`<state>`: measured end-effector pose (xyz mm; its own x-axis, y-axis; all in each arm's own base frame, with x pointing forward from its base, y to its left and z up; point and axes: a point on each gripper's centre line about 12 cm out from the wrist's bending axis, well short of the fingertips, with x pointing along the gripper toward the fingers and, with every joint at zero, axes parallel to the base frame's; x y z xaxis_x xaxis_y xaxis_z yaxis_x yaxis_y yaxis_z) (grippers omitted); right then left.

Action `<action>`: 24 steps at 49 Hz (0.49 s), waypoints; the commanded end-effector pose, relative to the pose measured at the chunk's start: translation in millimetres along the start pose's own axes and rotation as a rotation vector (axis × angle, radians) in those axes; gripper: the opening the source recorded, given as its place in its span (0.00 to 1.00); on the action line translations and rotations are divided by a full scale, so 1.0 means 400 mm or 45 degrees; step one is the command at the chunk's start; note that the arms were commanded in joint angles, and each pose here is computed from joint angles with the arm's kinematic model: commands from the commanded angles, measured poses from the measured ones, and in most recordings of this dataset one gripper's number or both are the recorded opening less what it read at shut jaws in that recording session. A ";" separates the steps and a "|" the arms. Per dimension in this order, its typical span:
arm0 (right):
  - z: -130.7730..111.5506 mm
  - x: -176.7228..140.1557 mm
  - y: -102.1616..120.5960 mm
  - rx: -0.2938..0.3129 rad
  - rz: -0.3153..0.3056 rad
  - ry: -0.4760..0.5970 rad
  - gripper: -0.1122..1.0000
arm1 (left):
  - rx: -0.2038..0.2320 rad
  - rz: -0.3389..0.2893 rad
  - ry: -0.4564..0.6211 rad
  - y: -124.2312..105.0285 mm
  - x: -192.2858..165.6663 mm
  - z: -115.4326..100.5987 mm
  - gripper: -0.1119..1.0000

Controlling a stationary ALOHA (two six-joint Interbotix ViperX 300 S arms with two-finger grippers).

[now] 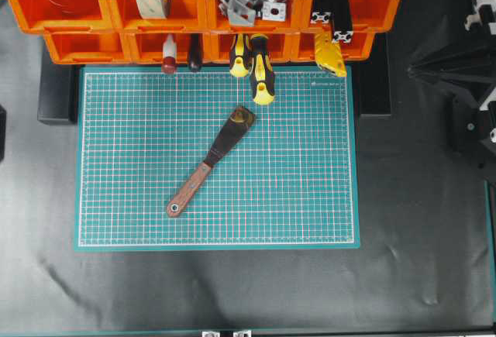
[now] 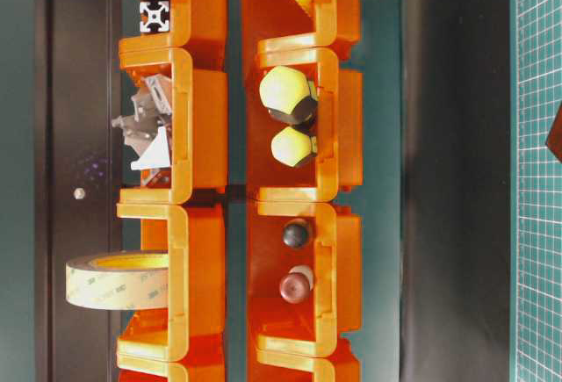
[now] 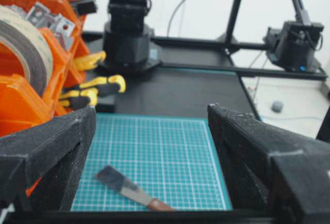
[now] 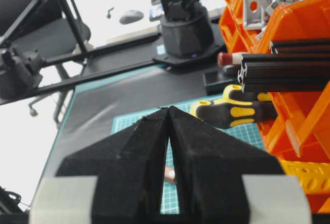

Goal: Pick scraper from container rack with left arm.

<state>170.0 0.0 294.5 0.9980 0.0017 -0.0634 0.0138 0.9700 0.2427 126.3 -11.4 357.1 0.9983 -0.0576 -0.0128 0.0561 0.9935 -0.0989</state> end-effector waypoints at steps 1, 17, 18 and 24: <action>0.028 0.001 0.007 0.002 0.007 -0.030 0.10 | 0.003 -0.006 -0.004 -0.004 0.004 0.007 0.86; 0.024 -0.013 0.008 -0.001 0.010 -0.012 0.10 | 0.007 0.041 0.040 0.004 0.012 -0.012 0.86; 0.021 -0.015 0.007 -0.003 0.009 -0.002 0.10 | 0.005 0.039 0.040 0.004 0.012 -0.012 0.86; 0.008 -0.031 0.007 -0.004 0.006 0.065 0.10 | 0.007 0.038 0.043 0.003 0.013 -0.013 0.86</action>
<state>160.2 1.3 292.8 0.9950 0.0130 -0.0994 0.0115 0.9701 0.2423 128.6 -9.6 349.8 0.9985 -0.0319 -0.0449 0.0274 0.9948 -0.0979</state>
